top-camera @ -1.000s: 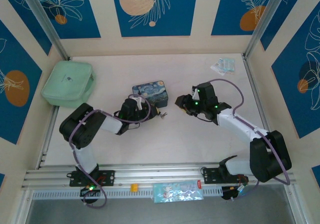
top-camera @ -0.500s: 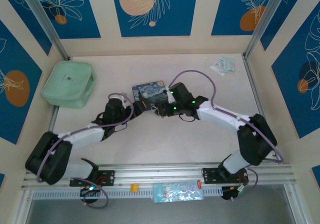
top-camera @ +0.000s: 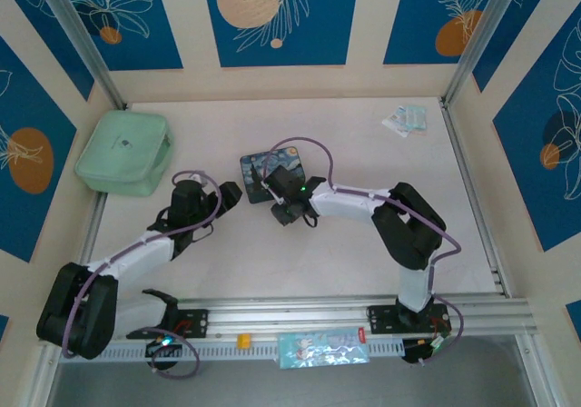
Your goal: Unlock a padlock with a key
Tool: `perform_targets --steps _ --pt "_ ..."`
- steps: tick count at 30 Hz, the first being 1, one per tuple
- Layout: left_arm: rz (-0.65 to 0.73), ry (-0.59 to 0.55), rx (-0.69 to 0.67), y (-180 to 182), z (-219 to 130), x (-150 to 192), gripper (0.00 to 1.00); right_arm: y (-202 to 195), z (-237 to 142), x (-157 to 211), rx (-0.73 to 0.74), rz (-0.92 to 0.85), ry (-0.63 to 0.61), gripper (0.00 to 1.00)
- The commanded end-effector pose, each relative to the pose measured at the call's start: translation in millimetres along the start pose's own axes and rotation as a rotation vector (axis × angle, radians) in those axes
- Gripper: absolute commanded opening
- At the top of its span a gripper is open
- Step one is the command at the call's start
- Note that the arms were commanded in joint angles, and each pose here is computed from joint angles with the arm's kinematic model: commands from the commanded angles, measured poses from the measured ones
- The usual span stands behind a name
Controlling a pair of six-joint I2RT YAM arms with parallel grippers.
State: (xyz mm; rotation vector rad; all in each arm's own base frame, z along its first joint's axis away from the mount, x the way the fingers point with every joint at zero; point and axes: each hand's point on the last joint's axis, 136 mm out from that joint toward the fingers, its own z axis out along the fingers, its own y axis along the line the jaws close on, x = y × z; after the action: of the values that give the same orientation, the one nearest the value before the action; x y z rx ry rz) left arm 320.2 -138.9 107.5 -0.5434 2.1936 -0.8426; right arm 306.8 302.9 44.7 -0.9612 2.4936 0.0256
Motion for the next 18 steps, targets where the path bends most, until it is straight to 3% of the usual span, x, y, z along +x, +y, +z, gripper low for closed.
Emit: perform_targets --steps 1,18 --pt "-0.018 0.008 0.020 0.1 1.7 0.6 0.87 -12.6 8.0 1.1 0.081 -0.038 -0.032 0.43" --pt "-0.013 0.015 0.122 -21.6 8.2 -4.9 0.86 -23.1 31.1 -6.0 0.052 -0.023 -0.217 0.24"
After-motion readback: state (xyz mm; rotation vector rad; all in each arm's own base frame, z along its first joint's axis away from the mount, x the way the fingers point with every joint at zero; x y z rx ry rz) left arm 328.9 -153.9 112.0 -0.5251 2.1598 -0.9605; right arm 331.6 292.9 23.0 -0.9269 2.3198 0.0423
